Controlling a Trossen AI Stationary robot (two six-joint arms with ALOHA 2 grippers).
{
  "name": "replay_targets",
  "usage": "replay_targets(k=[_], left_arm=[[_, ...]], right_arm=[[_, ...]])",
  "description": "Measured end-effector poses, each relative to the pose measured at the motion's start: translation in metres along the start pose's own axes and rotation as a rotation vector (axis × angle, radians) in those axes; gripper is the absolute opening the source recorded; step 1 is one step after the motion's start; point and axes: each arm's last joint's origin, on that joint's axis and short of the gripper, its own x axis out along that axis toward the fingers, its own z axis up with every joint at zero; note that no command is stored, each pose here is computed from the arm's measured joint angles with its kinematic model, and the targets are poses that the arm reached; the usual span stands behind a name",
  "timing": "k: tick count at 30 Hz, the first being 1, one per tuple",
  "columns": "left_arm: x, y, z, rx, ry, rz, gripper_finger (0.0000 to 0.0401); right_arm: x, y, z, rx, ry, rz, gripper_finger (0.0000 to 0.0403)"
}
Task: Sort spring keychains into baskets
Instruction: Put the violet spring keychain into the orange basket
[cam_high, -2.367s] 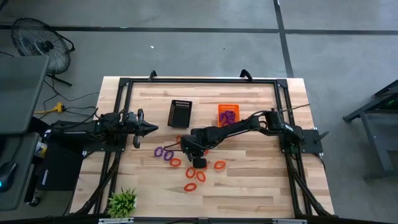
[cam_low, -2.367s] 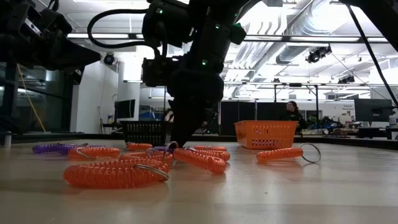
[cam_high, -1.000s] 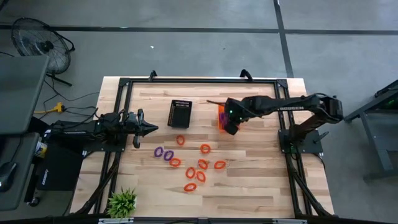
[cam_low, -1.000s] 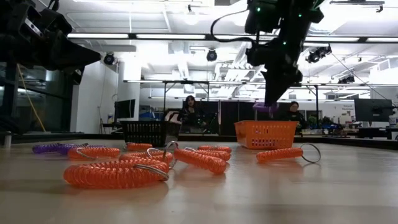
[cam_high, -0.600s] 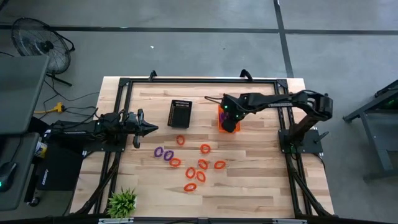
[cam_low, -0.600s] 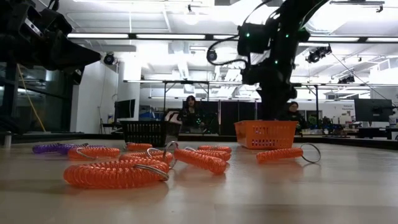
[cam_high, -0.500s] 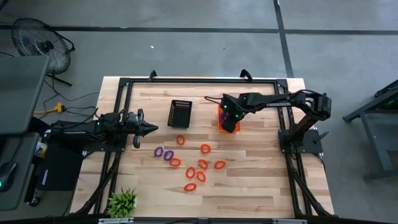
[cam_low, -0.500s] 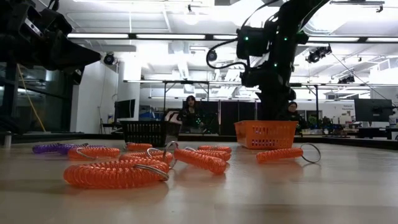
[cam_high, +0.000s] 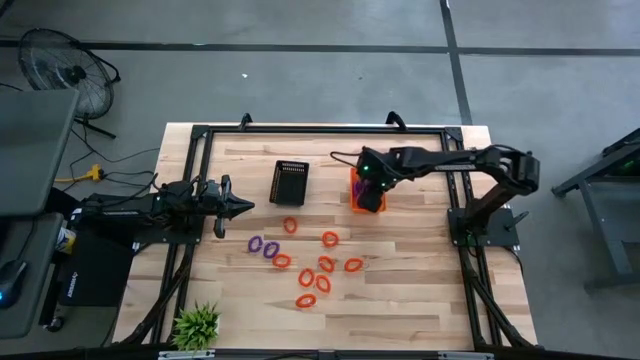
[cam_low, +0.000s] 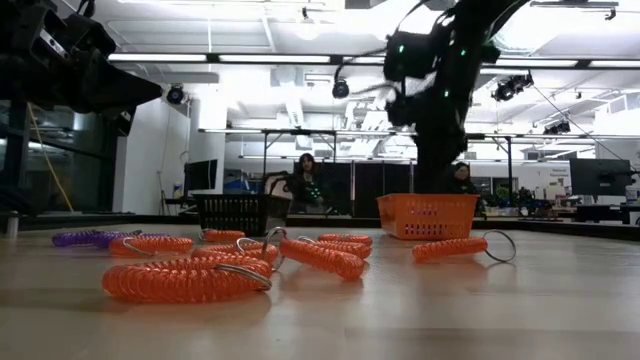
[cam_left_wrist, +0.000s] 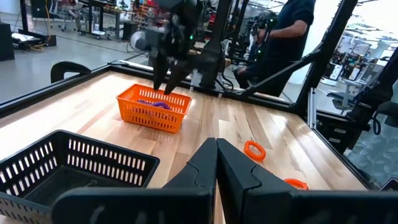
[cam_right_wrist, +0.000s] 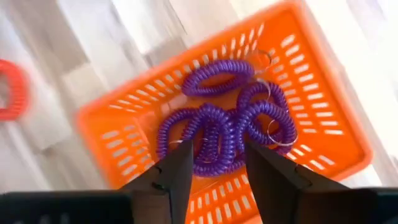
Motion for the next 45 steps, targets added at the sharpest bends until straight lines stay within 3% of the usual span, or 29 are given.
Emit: replay_targets(k=[12,24,45], left_arm=[[0.0,0.0,0.0,0.0,0.0,0.0,0.0001],[0.0,0.0,0.0,0.0,0.0,0.0,0.0001],[0.0,0.002,0.003,-0.001,-0.042,0.073,0.0001]], right_arm=[[-0.051,0.0,-0.005,-0.046,-0.135,0.123,0.0149],[-0.092,-0.007,-0.029,-0.044,-0.14,0.105,0.0149],[-0.099,-0.005,-0.033,-0.091,-0.158,0.148,0.0149]])
